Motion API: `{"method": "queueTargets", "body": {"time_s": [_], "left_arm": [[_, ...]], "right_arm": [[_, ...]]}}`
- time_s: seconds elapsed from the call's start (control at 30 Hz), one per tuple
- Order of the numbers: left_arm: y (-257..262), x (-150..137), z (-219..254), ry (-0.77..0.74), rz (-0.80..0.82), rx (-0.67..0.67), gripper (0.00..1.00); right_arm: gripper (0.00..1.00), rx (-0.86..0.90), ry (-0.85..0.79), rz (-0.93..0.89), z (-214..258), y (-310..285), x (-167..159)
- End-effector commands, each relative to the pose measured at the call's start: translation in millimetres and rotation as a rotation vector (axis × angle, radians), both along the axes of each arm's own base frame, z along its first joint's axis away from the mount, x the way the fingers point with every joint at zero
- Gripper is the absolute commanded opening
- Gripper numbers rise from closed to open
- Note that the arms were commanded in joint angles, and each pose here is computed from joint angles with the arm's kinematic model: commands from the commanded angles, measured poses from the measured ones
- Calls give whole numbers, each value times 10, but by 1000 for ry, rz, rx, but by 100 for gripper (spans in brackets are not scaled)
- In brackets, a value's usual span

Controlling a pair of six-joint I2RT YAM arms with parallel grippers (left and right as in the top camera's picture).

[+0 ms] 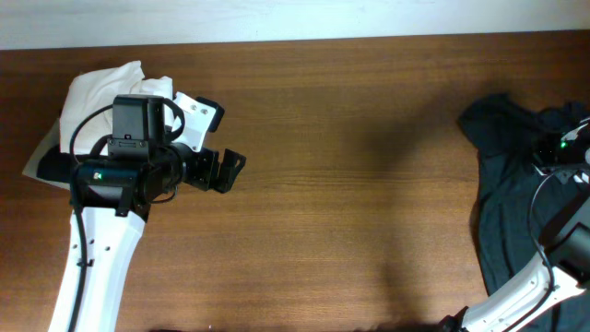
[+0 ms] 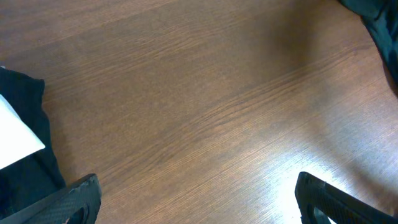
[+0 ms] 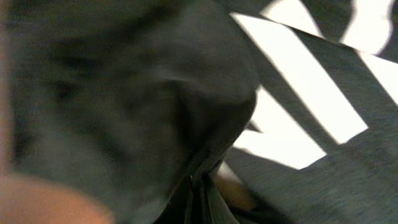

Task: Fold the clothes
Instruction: 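Drag the NIKE T-shirt leftward to the table center with the right gripper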

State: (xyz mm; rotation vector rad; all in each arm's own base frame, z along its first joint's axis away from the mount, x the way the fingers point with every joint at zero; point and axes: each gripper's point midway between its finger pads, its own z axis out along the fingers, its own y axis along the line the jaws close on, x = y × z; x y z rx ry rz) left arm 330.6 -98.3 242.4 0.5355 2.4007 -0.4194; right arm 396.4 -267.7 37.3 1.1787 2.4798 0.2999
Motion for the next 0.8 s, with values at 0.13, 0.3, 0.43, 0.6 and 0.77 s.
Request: {"method": "queueTargets", "body": {"time_s": [0.13, 0.3, 0.43, 0.6, 0.77], "left_arm": [[-46, 23, 107, -22, -6, -24, 99], [-25, 39, 126, -30, 2, -15, 99], [92, 125, 305, -84, 48, 25, 99], [383, 204, 648, -165, 166, 150, 99], [442, 227, 908, -225, 195, 166, 99]], "right_arm": [[5, 66, -243, 358, 974, 1268, 517], [4, 106, -202, 689, 944, 2695, 640], [4, 127, -176, 949, 922, 3823, 458], [8, 64, -105, 1292, 823, 5221, -233], [51, -167, -16, 1238, 695, 5343, -398]]}}
